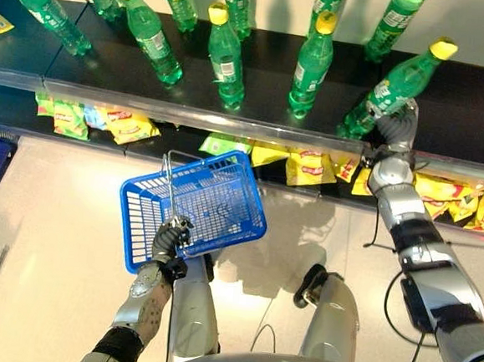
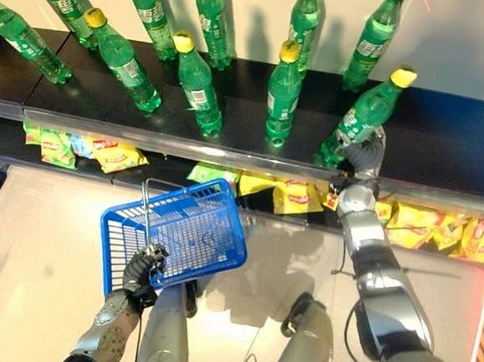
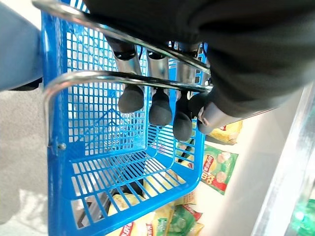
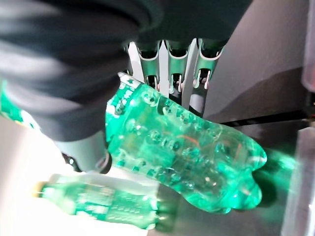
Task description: Pick up the snacks into the basket
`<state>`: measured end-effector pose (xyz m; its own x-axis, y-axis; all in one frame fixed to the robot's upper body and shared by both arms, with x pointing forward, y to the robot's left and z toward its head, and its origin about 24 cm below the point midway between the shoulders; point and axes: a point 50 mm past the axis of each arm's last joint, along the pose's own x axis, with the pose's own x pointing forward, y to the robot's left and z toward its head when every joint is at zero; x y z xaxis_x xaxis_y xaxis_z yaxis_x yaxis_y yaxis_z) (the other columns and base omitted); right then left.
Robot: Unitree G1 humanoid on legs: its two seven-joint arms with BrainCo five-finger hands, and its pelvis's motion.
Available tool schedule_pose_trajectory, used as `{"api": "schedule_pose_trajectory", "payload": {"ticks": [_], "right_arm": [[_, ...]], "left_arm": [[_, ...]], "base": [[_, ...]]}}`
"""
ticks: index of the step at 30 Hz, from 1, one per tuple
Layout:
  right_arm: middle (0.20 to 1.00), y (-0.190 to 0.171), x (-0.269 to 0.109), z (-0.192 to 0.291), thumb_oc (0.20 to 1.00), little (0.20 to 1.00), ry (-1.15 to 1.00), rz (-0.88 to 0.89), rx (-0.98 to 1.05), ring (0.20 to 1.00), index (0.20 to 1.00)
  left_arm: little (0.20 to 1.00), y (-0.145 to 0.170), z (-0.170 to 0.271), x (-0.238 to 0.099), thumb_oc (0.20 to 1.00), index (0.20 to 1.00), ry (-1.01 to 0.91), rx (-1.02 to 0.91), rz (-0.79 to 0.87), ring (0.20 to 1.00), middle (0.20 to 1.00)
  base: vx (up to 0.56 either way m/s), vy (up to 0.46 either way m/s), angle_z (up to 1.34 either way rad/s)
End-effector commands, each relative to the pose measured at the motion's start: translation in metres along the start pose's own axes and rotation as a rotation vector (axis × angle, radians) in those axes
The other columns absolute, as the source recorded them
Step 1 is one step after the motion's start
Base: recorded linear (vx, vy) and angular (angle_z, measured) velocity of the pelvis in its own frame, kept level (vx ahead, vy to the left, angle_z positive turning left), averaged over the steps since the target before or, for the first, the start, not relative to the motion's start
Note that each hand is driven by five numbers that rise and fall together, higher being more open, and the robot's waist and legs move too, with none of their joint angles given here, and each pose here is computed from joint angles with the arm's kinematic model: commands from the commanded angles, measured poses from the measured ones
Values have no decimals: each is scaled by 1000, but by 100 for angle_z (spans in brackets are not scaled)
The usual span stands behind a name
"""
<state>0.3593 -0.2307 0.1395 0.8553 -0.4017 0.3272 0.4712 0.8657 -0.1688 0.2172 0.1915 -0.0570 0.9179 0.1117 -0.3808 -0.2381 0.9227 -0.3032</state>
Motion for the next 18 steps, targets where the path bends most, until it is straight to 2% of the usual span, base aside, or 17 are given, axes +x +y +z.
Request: {"api": "schedule_pose_trajectory", "payload": {"ticks": [1,13,18], "right_arm": [[200,-17,16,70,200,200,-339,-86,99,200,200],[200,-20,-32,86,200,200,-529,-2,135,200,200],[200,-4,-56,100,200,200,-587,175,255,200,200]], "left_arm": [[200,-8,35,2,200,200,-192,-8,-47,200,200],[200,-9,52,-3,200,200,-272,-11,-56,200,200],[200,-11,62,-7,200,200,-310,-21,-78,200,200]], "base": [[0,0,0],[1,2,-1],[0,0,0]]}}
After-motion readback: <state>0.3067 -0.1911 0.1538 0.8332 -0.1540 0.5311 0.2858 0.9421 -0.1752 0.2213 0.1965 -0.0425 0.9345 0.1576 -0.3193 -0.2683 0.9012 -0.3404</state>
